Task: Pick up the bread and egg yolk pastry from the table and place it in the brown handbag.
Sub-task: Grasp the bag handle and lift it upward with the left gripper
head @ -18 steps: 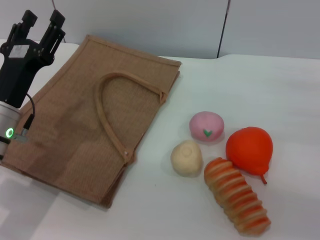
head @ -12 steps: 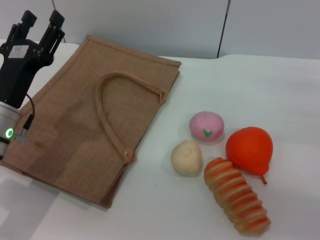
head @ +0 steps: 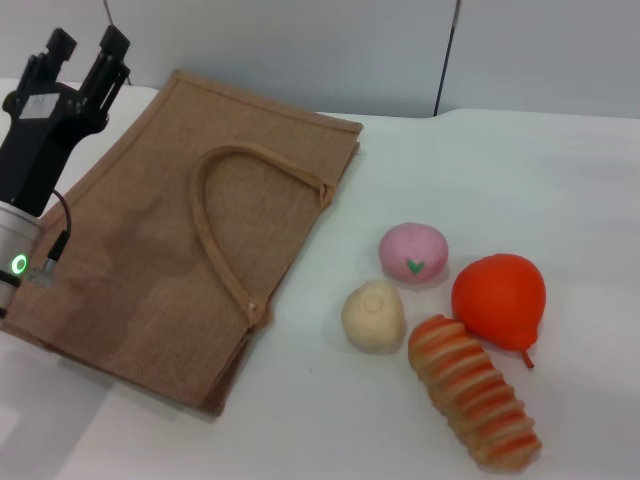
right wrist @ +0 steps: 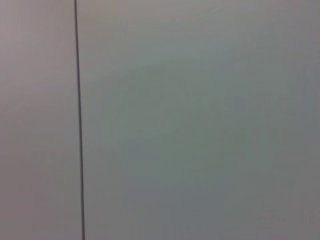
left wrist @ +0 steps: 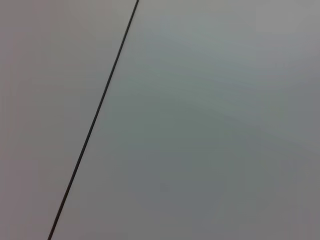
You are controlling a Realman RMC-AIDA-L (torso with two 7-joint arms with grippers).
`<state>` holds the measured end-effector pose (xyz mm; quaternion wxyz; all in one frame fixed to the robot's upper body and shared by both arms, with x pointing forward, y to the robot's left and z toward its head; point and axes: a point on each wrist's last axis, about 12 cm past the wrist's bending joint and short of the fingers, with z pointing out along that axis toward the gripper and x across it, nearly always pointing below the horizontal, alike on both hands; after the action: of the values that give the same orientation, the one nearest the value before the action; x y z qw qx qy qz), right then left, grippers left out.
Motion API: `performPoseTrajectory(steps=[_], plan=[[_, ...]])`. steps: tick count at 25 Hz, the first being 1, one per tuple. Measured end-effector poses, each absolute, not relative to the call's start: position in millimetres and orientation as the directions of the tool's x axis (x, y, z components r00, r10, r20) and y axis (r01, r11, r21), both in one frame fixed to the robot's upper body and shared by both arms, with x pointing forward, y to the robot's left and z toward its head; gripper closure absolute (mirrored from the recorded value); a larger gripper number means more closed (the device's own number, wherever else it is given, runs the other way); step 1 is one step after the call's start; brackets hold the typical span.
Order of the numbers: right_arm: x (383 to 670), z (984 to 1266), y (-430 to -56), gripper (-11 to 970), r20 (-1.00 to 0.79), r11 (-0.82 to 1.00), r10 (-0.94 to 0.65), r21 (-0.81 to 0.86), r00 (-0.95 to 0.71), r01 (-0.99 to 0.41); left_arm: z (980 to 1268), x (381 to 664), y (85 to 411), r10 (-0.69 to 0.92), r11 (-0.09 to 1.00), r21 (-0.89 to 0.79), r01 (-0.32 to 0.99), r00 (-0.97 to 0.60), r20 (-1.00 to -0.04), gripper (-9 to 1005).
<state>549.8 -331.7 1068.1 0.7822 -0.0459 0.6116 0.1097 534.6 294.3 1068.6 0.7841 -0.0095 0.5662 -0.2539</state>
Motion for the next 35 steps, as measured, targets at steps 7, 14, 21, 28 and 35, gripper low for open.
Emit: performPoseTrajectory(steps=[7,14,21,28,35], plan=[[550.8,1066.2,-333.1,99,-0.971,0.974,0.11,0.063,0.21,-0.219,1072.7,550.4,307.5,-0.497,0.794,-0.42,0.439,0.071,-0.865,228],[553.1,1066.5,-334.4,99,-0.974,0.975,0.104,0.06,0.202,-0.214,1102.2,579.8,333.8,-0.5,0.707,-0.52,0.48,-0.182,-0.847,229],[555.5,1068.3,-333.6,99,-0.973,0.974,0.102,0.055,0.205,-0.221,1137.5,609.9,346.1,-0.385,0.726,-0.587,0.358,-0.496,-0.778,238],[556.0,1068.6,-333.5,99,-0.973,0.974,0.102,0.055,0.206,-0.221,1157.8,635.5,349.7,-0.224,0.844,-0.497,0.2,-0.711,-0.667,253],[557.1,1069.4,-332.7,99,-0.973,0.973,0.102,0.055,0.208,-0.223,1163.5,657.9,326.5,-0.03,0.922,-0.31,0.232,-0.757,-0.653,268]])
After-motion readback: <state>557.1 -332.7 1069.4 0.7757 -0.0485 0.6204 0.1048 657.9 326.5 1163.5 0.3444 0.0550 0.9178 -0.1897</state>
